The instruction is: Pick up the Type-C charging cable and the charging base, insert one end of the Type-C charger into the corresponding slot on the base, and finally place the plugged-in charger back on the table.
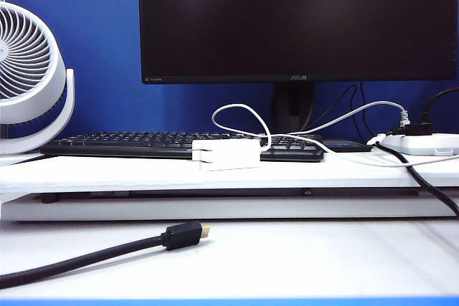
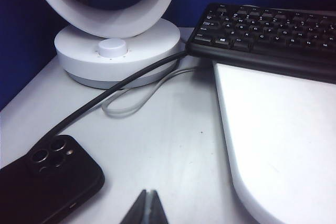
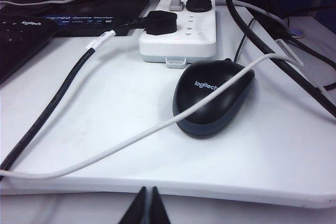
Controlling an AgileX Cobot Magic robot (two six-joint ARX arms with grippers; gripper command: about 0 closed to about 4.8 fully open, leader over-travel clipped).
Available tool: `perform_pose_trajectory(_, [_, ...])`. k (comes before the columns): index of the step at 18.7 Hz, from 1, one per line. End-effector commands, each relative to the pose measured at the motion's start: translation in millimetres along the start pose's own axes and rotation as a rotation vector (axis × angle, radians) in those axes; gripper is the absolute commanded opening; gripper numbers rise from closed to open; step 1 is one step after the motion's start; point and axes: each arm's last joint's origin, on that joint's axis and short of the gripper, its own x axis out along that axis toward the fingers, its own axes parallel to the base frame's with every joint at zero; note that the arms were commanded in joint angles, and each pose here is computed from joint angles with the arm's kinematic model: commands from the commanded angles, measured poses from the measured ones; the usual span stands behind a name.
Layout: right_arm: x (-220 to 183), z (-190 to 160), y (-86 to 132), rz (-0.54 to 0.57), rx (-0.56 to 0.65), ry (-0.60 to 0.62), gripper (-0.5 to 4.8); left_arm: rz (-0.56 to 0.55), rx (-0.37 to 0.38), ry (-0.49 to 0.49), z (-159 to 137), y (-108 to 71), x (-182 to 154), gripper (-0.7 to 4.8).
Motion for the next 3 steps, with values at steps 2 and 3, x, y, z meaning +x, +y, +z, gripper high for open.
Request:
perform_pose_trajectory(2, [0.7,-1.7,0.1,0.003,0.004,0.0,-0.05,0.003,-0.002,0.011,-1.4,0.1,0.0,-0.04])
perform_pose_trajectory(3, [0.7,-1.7,0.1,0.003,0.004,0.0,-0.05,0.003,-0.002,0.011,-1.4,0.1,0.0,-0.05])
